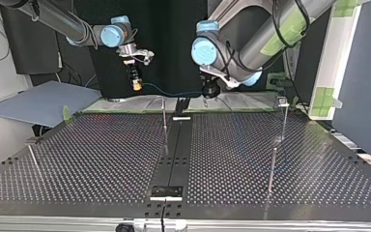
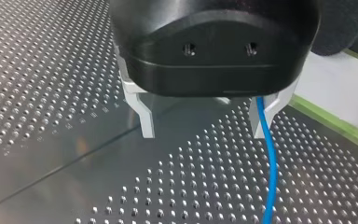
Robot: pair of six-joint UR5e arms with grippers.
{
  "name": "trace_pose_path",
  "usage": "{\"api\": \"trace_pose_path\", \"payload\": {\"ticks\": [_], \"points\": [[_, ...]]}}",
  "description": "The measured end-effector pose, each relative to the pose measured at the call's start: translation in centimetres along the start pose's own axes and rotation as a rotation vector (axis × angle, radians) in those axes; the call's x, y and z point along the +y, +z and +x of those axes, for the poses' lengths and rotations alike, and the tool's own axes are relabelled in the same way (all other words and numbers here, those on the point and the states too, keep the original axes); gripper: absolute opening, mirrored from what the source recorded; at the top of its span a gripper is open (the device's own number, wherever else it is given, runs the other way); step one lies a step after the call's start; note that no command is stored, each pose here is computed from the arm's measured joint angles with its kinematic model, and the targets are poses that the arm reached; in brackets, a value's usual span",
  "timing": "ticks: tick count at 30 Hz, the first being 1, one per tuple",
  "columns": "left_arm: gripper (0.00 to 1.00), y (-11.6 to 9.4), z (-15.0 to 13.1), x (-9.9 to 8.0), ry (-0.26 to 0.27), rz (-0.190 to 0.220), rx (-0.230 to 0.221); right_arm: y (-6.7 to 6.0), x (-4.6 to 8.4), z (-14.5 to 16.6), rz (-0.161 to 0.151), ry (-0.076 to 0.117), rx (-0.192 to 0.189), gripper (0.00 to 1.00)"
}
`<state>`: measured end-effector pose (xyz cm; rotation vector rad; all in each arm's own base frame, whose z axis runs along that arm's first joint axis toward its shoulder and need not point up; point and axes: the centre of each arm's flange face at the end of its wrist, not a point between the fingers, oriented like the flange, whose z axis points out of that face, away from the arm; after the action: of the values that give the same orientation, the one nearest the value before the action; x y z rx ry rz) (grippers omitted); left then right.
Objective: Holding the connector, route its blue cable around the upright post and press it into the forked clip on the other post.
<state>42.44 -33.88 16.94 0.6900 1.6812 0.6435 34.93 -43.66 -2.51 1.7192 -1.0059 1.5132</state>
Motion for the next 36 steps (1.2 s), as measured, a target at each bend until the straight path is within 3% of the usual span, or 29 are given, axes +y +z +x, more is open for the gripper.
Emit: {"api": "trace_pose_path", "payload": {"ticks": [15, 24, 32, 36], "points": [[0.98, 2.0, 3.1, -3.1, -0.123, 0.025, -0.014, -0.2, -0.2, -0.2, 0.001, -0.004, -0.014, 0.0], [0.98, 1.7, 2.8, -4.1, -0.2, 0.058, -0.038, -0.2, -0.3, -0.2, 0.001, -0.005, -0.017, 0.0], [0.98, 1.6, 3.7, -7.1, -0.24, 0.104, -0.059, -0.2, -0.4, -0.2, 0.003, -0.008, -0.016, 0.0], [0.98, 1.7, 3.9, -7.6, -0.272, 0.109, -0.061, -0.2, -0.5, -0.2, 0.004, -0.011, -0.017, 0.0]]}}
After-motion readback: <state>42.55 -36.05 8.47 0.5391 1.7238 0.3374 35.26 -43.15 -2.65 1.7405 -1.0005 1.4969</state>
